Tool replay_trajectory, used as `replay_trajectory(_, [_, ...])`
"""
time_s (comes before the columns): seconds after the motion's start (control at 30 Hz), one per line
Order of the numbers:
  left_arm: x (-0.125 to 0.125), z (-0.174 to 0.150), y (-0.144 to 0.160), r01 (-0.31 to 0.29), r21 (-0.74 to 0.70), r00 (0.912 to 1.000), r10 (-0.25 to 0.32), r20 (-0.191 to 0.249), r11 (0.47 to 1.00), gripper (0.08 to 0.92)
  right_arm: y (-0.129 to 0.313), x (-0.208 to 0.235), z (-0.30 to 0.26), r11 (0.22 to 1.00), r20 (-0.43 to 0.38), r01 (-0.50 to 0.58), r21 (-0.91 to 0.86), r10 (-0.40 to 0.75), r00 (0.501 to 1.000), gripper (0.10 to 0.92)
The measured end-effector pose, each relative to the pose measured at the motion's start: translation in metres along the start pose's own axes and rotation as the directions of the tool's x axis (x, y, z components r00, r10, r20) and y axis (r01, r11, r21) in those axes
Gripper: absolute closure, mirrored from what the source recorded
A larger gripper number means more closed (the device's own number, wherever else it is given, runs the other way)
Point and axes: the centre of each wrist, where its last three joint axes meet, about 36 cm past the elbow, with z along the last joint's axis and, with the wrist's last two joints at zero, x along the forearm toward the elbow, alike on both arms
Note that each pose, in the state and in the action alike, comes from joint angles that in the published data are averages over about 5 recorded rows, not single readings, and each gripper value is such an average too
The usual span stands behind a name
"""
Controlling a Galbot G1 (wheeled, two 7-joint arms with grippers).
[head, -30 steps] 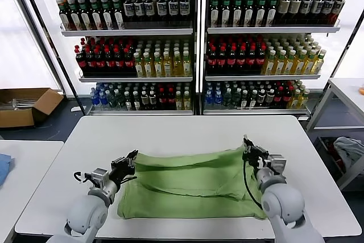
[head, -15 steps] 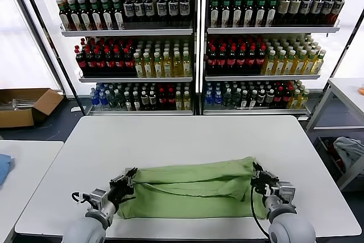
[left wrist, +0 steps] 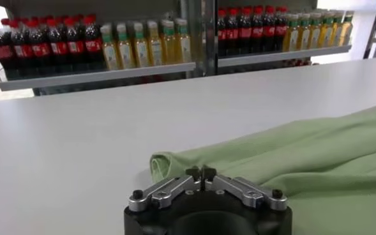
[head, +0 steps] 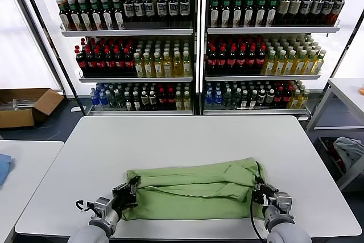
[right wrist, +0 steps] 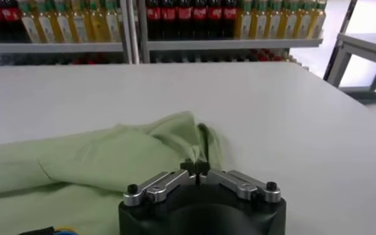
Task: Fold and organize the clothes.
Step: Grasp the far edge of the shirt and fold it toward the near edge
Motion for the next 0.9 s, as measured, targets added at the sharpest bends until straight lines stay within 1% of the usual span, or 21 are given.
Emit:
replay_trajectory(0.13, [-0.001,0.001,-0.001,0.003,-0.004,1.0,-0.003,0.006,1.0,0.912,0.001,0.001,0.006,1.0,-0.01,-0.007,-0.001,0.007,1.0,0.916])
replay_trajectory(0.23, [-0.002,0.001,-0.003,0.004,-0.004,0.9999,-0.004,0.016,1.0,0.878,0.003,0.003,0.009,1.0,-0.013,-0.008,-0.003,0.008,1.0,0.916])
replay_trajectory(0.4, [-0.003,0.001,-0.008,0.009,-0.005,0.9993,-0.009,0.037,1.0,0.737,0.005,0.01,0.009,1.0,-0.011,-0.008,-0.015,0.008,1.0,0.908])
replay_trajectory(0.5, [-0.002,-0.002,-0.012,0.015,-0.003,0.9983,-0.015,0.056,1.0,0.651,0.006,0.017,0.007,1.0,-0.006,-0.003,-0.023,0.003,1.0,0.85])
replay_trajectory(0.73, [0.004,-0.017,-0.018,0.038,-0.003,0.9934,-0.038,0.108,0.999,0.451,0.011,0.039,-0.005,1.0,0.03,0.004,-0.027,-0.003,1.0,0.643])
replay_trajectory(0.9, [0.012,-0.023,-0.021,0.06,-0.01,0.9898,-0.058,0.13,0.998,0.304,0.01,0.05,-0.013,0.999,0.064,-0.011,-0.033,0.013,0.998,0.505])
